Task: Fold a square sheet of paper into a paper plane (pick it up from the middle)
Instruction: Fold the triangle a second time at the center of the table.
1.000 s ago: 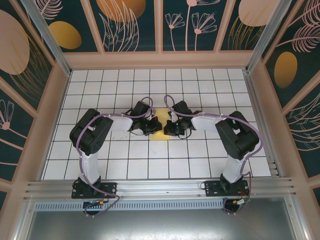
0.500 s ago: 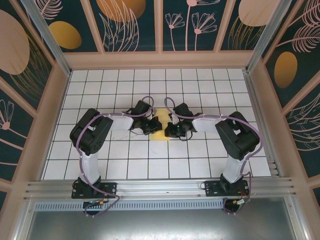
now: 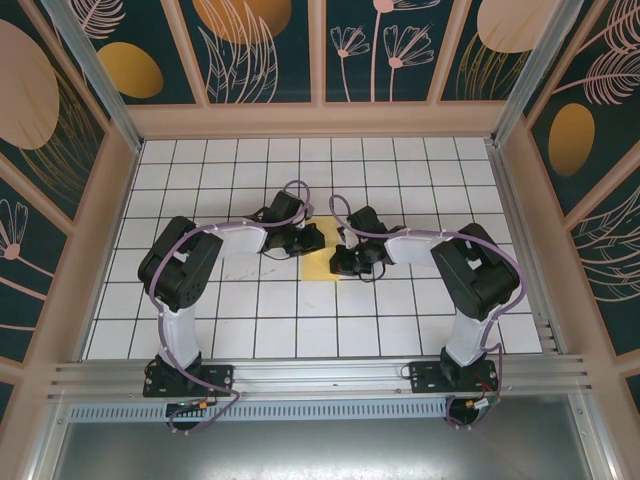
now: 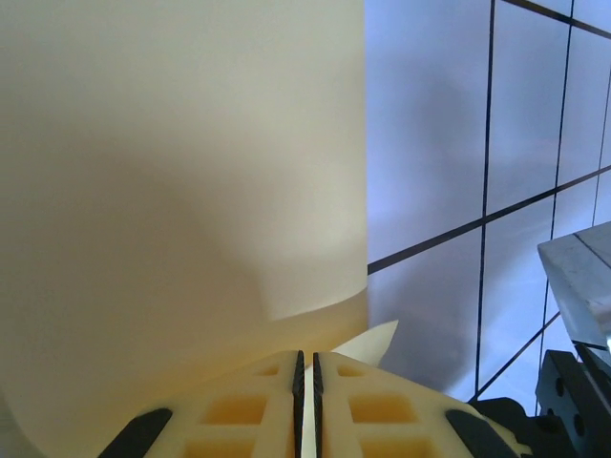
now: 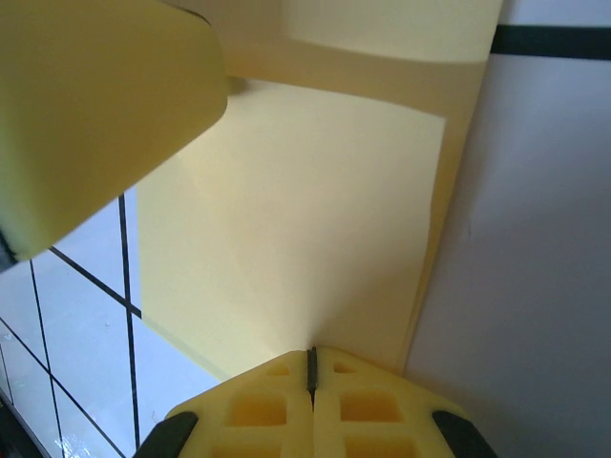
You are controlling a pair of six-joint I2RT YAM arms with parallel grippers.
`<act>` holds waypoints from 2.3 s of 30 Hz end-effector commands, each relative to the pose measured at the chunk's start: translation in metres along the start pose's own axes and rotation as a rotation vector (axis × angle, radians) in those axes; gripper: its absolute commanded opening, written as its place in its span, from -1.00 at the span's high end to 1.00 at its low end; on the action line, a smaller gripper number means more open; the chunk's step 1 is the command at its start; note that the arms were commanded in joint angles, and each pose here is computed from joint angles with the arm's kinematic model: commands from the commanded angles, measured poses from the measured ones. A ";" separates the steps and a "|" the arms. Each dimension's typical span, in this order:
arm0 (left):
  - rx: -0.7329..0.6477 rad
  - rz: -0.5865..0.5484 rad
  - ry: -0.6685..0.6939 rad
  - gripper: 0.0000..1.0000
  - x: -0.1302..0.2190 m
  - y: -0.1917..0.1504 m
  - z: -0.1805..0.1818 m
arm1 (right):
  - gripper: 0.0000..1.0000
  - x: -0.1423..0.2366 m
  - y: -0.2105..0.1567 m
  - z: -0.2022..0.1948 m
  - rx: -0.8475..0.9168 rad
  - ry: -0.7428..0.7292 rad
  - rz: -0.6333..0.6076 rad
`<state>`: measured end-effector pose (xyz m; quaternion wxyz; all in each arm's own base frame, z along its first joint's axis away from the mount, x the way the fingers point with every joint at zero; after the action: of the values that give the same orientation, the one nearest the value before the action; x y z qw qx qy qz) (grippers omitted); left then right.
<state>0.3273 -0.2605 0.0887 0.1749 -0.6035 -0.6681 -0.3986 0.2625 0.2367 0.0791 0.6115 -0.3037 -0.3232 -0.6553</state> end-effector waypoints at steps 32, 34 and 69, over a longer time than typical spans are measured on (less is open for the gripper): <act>-0.001 -0.135 0.099 0.74 0.045 0.023 0.028 | 1.00 -0.005 -0.025 -0.041 -0.076 -0.201 0.089; -0.020 -0.163 0.068 0.74 0.051 0.019 0.017 | 1.00 -0.005 -0.024 -0.039 -0.076 -0.195 0.085; 0.001 -0.001 0.138 1.00 -0.001 -0.032 0.034 | 1.00 0.001 0.021 0.031 0.005 0.066 0.030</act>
<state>0.3140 -0.2408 0.0747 0.1819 -0.5738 -0.6707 -0.4335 0.2774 0.2501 0.1007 0.6245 -0.2874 -0.3055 -0.6588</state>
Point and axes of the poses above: each hand's point on the last joint's axis, 136 mm out from that joint toward the fingers, its own x axis back along the fingers, its own z axis along the line the jaws close on, y = z × x, the point moved 8 cm from there along x, back along the fingers, and after that the axes turned 11 degrees about -x, right-handed, at the moved point
